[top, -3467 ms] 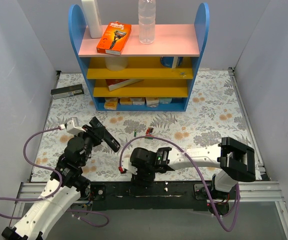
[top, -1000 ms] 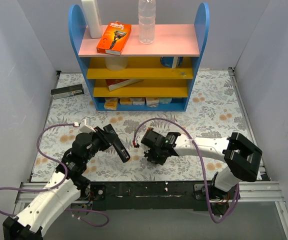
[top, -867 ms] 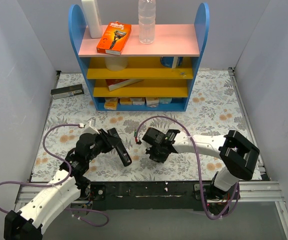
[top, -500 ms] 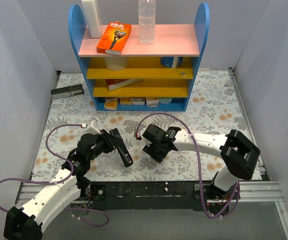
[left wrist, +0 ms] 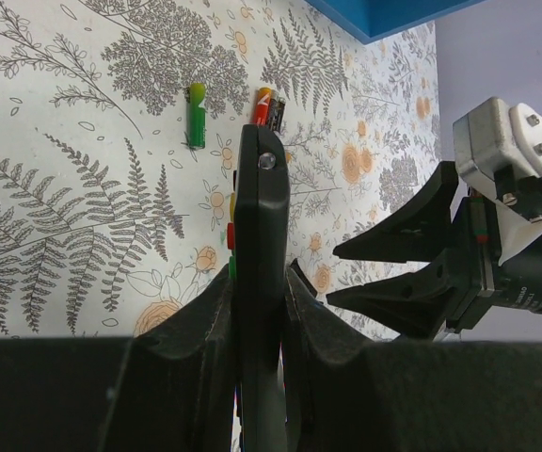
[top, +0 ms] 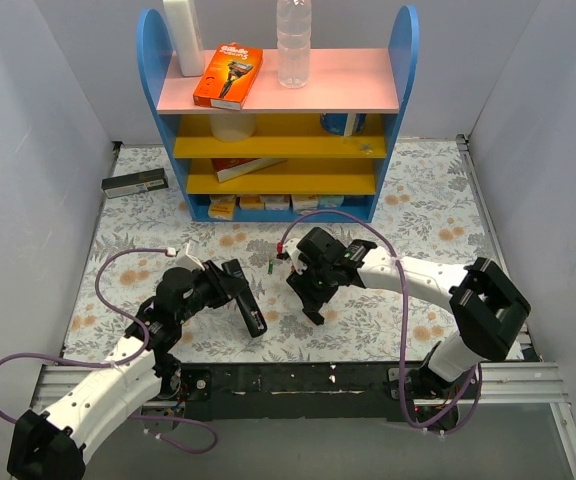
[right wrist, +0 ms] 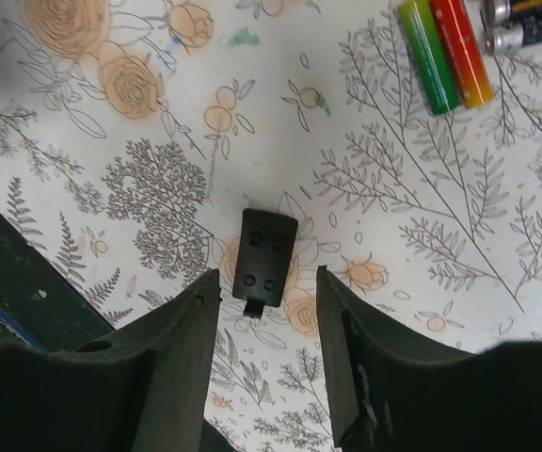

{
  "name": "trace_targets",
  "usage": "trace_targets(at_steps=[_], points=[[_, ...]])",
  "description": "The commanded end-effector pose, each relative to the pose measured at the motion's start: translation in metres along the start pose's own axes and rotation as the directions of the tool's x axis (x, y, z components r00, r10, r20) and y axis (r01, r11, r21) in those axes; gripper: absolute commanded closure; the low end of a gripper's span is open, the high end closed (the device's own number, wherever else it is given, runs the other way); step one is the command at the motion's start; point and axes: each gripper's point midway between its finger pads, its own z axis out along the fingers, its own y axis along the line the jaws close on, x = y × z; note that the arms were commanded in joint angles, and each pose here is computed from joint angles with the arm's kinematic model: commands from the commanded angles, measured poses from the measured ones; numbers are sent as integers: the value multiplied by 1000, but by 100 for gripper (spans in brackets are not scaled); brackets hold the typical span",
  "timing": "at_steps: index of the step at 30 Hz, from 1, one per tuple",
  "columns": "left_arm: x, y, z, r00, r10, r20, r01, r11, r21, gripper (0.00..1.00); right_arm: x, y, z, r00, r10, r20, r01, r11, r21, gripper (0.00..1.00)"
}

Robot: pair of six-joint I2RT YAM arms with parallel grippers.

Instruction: Load the batteries into the remote control

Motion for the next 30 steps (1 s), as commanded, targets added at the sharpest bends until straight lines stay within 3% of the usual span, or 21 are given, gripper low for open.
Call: trace_targets(at_steps=[1, 17, 30], points=[[1, -9, 1, 1000, 21, -14, -20, 998, 51, 100, -19, 10, 4, 996, -36, 80, 44, 994, -97, 48], [4, -15, 0, 998, 55, -35, -52, 995, 89, 100, -1, -6, 27, 971, -239, 10, 238, 959, -152, 55], [8, -14, 1, 997, 59, -55, -54, 995, 88, 100, 19, -5, 45, 950, -306, -53, 289, 932, -217, 68]])
